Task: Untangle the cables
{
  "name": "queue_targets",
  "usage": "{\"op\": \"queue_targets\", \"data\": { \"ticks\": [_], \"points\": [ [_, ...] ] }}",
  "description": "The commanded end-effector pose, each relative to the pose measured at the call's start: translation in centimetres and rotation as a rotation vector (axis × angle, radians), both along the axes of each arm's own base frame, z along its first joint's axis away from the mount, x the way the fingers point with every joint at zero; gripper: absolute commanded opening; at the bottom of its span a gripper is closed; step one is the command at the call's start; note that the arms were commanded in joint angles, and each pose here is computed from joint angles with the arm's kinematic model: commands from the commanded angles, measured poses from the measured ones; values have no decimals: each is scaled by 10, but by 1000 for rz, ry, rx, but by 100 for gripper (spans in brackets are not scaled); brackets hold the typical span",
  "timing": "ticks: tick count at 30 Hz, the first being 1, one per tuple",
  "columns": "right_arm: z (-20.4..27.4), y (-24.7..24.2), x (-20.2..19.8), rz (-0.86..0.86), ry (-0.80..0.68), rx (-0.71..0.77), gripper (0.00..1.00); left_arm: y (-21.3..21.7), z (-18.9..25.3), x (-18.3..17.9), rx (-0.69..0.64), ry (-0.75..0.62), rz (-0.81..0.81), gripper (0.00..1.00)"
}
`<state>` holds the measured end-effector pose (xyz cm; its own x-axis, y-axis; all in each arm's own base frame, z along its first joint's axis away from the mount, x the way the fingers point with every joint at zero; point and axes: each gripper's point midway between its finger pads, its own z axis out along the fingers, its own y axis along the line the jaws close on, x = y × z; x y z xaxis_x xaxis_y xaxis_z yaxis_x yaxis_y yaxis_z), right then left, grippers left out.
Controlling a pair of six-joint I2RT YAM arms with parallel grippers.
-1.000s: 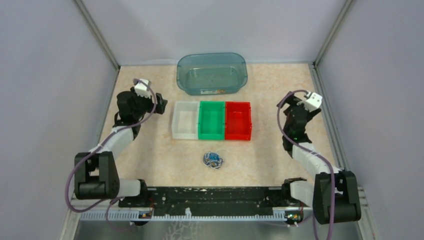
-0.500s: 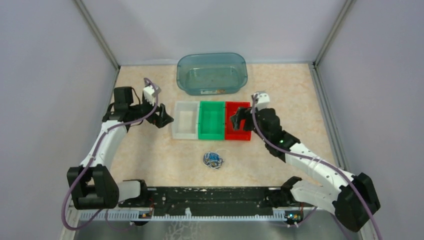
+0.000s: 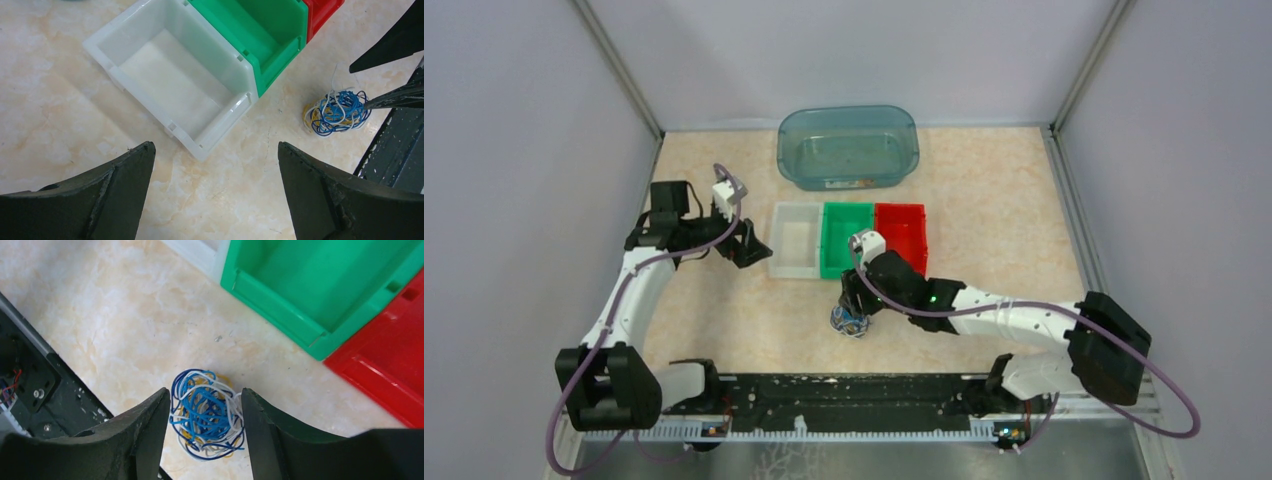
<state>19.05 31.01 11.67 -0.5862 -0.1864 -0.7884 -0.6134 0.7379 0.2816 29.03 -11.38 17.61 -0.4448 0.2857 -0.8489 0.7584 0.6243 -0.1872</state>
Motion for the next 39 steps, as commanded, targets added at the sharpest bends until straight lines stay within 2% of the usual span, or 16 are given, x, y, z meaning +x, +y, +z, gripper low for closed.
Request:
{"op": "queue_targets", "data": {
  "ticks": [1,14,17,20,21,25,35,39],
  "points": [
    [19,25,-9,26,-4,54,55,-1,-6,-10,9,12,-38,98],
    [-8,36,-22,38,41,-4,46,-3,-1,-20,1,17,-59,99],
    [-12,40,-20,33,49,-13,35,-4,4,-22,-6,9,-61,99],
    [-9,49,-18,33,54,6,19,-5,10,-24,-11,-9,-68,99],
    [-5,52,-17,31,51,26,13,-6,12,-26,-14,-14,-70,99],
    [21,70,-15,53,30,125,0,-8,20,-32,-18,-51,-95,99],
    [91,105,-10,102,-30,341,0,-17,28,-55,-59,-81,-160,99],
    [112,112,-12,120,-37,420,0,-24,33,-67,-80,-140,-203,99]
  ]
}}
